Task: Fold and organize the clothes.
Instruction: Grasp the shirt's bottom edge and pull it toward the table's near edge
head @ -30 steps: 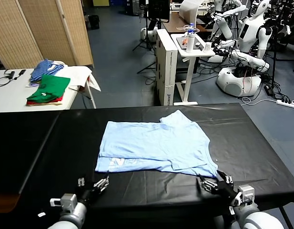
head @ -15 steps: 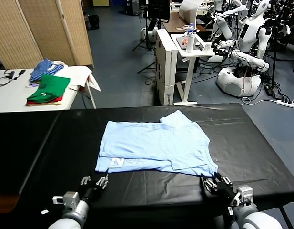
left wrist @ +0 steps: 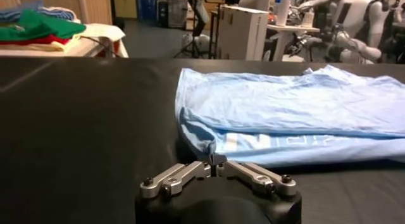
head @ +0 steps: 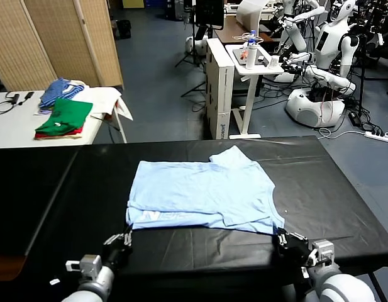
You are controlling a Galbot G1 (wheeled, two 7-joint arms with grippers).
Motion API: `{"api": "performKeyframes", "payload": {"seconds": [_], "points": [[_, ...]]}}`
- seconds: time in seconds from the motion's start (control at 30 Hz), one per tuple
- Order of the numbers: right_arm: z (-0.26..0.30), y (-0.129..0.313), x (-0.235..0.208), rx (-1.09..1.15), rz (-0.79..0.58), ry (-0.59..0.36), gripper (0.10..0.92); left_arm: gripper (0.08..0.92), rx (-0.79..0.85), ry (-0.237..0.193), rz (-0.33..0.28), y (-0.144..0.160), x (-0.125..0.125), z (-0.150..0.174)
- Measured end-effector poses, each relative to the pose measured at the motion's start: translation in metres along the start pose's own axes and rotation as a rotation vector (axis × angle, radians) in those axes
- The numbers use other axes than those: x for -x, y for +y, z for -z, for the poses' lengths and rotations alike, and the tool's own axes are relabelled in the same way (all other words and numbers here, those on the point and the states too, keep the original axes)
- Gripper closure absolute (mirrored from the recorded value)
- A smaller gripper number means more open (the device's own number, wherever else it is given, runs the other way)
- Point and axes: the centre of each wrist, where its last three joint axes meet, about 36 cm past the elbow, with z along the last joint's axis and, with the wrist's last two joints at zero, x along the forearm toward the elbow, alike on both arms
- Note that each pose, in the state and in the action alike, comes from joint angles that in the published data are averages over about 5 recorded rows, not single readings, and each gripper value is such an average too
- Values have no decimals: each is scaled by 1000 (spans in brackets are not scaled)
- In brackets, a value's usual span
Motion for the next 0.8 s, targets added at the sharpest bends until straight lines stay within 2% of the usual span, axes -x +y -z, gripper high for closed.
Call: {"api": "performKeyframes", "payload": {"seconds": [0.33, 0.43, 0.5, 0.6, 0.8], "points": [[5, 4, -7, -35, 35, 55, 877, 853, 20, 43, 27, 6, -30, -4], [5, 6, -8, -38, 52, 67, 829, 853, 26, 52, 35, 8, -34, -5], [5, 8, -10, -43, 66, 78, 736, 849, 30, 56, 40, 8, -36, -5], [7, 11, -14, -53, 78, 87, 548, 767, 34, 63, 46, 7, -39, -4], [18, 17, -26, -68, 78, 86, 195, 406, 35, 98, 67, 5, -48, 4]]}}
